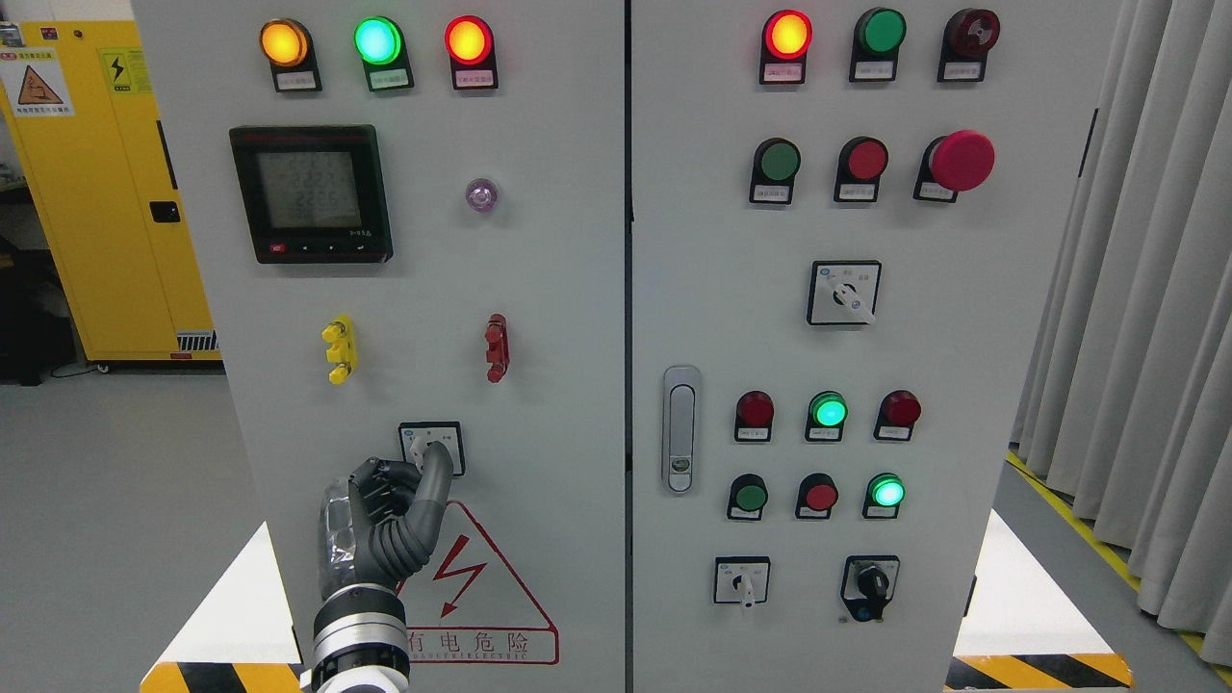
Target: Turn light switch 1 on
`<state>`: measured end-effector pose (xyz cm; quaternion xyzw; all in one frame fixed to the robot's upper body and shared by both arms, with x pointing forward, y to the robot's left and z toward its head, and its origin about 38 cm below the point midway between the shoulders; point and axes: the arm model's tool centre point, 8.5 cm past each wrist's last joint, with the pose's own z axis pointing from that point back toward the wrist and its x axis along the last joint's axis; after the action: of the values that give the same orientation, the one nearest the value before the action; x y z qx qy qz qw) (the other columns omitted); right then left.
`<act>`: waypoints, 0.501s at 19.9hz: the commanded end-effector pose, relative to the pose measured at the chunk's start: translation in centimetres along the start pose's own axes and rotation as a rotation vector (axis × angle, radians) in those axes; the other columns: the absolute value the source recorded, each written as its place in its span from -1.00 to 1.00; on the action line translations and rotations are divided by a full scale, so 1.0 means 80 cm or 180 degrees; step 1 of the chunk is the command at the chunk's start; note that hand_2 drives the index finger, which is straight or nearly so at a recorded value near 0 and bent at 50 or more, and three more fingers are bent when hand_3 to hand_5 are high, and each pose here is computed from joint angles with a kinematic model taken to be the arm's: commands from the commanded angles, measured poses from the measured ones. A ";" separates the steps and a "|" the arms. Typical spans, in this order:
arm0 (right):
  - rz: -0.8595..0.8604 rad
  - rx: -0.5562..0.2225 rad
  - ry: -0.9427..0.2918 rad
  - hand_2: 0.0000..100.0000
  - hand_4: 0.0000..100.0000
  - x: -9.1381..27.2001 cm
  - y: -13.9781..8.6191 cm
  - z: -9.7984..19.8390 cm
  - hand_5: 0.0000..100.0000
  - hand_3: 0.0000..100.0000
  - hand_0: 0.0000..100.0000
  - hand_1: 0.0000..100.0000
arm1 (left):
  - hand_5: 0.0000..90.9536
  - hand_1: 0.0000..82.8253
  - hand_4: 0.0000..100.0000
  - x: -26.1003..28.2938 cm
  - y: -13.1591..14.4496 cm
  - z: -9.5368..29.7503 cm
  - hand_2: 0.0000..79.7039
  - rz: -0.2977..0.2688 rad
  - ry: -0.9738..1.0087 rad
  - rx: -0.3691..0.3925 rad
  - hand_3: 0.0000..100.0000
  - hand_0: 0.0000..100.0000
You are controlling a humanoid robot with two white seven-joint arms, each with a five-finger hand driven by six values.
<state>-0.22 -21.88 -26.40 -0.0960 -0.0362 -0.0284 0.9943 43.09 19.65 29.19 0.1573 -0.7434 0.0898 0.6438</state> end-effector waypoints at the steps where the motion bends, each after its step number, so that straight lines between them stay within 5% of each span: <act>1: 0.0000 0.0002 0.0000 -0.92 -1.00 0.000 0.000 0.000 -1.00 -1.00 -1.00 0.00 | 0.92 0.28 0.81 0.000 0.000 0.000 0.58 0.0011 -0.0022 0.0003 0.86 0.00; 10: 0.0000 0.0002 0.0000 -0.92 -1.00 0.000 0.000 0.000 -1.00 -1.00 -1.00 0.00 | 0.91 0.25 0.80 0.001 0.000 0.000 0.57 0.0022 -0.0028 -0.0003 0.86 0.04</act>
<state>-0.22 -21.88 -26.40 -0.0960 -0.0362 -0.0284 0.9943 43.09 19.58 29.27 0.1544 -0.7470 0.0892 0.6404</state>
